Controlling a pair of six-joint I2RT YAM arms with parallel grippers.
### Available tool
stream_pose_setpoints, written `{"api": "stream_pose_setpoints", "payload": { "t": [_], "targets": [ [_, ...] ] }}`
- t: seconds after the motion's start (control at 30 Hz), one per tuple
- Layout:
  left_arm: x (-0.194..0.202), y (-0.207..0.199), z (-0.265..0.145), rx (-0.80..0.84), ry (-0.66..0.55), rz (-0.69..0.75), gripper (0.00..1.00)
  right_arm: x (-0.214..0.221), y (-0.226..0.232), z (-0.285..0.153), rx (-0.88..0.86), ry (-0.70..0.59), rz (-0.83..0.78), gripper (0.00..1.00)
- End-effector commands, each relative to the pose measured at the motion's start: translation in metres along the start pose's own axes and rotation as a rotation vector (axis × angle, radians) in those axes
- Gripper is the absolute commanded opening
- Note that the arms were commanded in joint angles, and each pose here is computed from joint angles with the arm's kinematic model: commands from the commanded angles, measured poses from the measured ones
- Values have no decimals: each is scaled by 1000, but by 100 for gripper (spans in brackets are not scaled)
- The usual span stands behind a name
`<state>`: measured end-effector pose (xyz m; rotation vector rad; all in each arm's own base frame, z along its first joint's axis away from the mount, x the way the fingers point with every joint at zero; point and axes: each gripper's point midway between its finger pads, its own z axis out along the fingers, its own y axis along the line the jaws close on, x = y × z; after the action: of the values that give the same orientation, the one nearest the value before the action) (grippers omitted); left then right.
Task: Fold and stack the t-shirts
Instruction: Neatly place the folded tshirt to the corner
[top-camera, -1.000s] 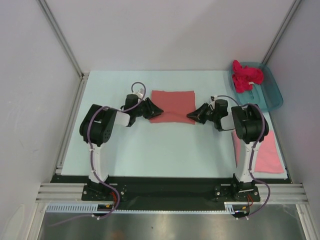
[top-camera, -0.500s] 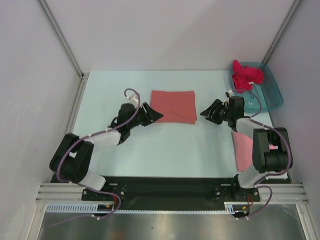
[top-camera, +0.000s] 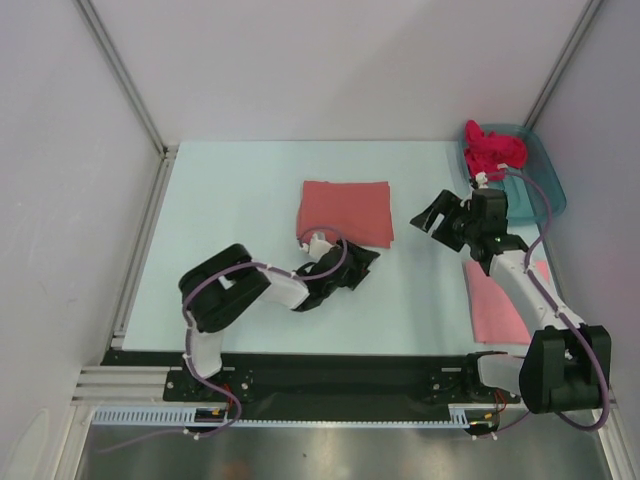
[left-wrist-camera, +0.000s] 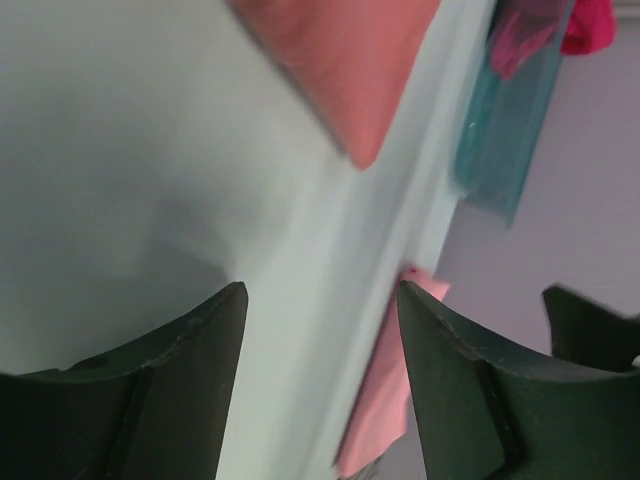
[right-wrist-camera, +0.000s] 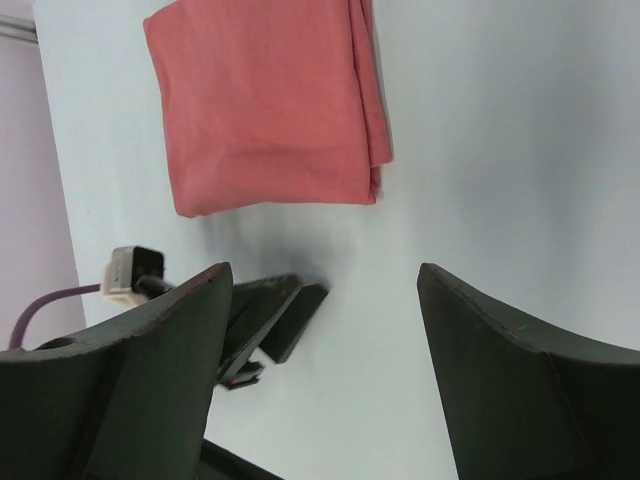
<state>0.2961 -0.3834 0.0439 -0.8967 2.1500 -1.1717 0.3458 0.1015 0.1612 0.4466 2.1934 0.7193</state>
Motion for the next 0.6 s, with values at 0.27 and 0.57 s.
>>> {"api": "stream_pose_setpoints", "payload": {
  "t": [0.27, 0.57],
  "targets": [
    [-27, 18, 52, -173, -304, -370, 62, -31, 16, -12, -13, -41, 8, 82],
    [-27, 30, 75, -236, -357, -434, 54, -41, 15, -5, -19, -37, 26, 83]
  ]
}}
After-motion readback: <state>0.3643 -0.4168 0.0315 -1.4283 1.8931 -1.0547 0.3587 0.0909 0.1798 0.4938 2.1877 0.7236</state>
